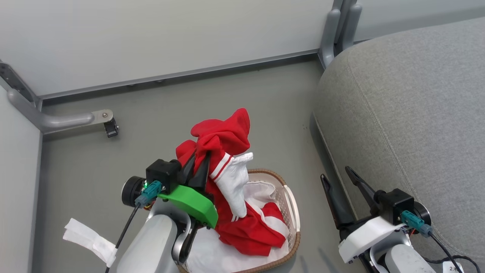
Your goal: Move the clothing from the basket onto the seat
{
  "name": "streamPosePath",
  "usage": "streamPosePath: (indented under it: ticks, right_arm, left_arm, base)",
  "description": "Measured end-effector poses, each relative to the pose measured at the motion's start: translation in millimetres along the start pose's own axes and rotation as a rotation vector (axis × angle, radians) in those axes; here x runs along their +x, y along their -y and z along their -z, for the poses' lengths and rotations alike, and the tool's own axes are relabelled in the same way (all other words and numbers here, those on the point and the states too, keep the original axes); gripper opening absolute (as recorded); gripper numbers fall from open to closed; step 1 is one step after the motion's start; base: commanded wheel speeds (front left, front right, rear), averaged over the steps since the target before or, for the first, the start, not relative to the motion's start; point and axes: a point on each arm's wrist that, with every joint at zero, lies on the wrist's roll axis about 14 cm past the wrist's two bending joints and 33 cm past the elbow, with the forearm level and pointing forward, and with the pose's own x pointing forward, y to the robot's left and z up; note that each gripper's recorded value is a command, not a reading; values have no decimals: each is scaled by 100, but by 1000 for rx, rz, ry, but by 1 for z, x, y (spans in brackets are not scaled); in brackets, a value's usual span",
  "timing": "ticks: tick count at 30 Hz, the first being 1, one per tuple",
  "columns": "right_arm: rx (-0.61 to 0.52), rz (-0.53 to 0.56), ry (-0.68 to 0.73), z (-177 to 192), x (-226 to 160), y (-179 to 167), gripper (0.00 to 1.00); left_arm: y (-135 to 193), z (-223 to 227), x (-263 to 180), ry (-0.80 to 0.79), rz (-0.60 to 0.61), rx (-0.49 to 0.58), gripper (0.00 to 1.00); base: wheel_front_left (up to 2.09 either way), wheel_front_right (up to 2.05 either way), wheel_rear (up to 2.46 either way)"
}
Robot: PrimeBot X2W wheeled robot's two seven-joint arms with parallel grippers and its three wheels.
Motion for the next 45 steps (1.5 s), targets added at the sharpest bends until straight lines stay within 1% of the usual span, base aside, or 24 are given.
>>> streamPosePath:
  ticks: [5,7,10,14,18,21,26,29,38,39,40,41,45]
  right_arm:
    - [-6,-13,15,-5,-8,-7,100]
    - [-3,-40,25,-8,-9,-17,100]
    - [2,-126,31,-10,-9,-44,100]
    - [-15,-252,36,-15,-6,-76,100]
    - [-42,-389,81,-31,3,-111,100]
    - [-79,-470,109,-41,10,-131,100]
    - [-148,-511,128,-47,22,-141,100]
    - [-158,-517,138,-49,27,-147,100]
    - [-189,-527,46,-16,33,-158,100]
    - [-187,-530,38,-14,33,-160,49]
    - [-182,-532,28,-11,33,-162,14]
    - [-174,-534,20,-9,32,-164,0]
    - [-151,-526,9,-6,34,-165,0]
  left_arm:
    - [18,-33,-1,93,43,7,0]
    - [25,-45,-2,126,59,9,0]
    - [32,-59,-4,168,78,7,0]
    - [46,-65,-7,187,117,4,0]
    - [53,-67,-9,195,137,-10,0]
    - [59,-62,-11,182,155,-16,0]
    - [64,-55,-16,159,168,-27,0]
    - [68,-55,-18,158,177,-36,0]
    - [93,-60,-28,168,246,-86,0]
    - [94,-61,-29,171,247,-97,0]
    - [94,-62,-30,173,246,-109,0]
    - [94,-62,-31,174,246,-108,0]
    - [94,-63,-33,174,240,-106,0]
  base:
    - [0,0,0]
    - [0,0,0]
    - [0,0,0]
    - [0,0,0]
    - [0,0,0]
    - [0,0,0]
    - [0,0,0]
    - [0,0,0]
    - [0,0,0]
    - [0,0,0]
    - [0,0,0]
    - [0,0,0]
    - [0,0,0]
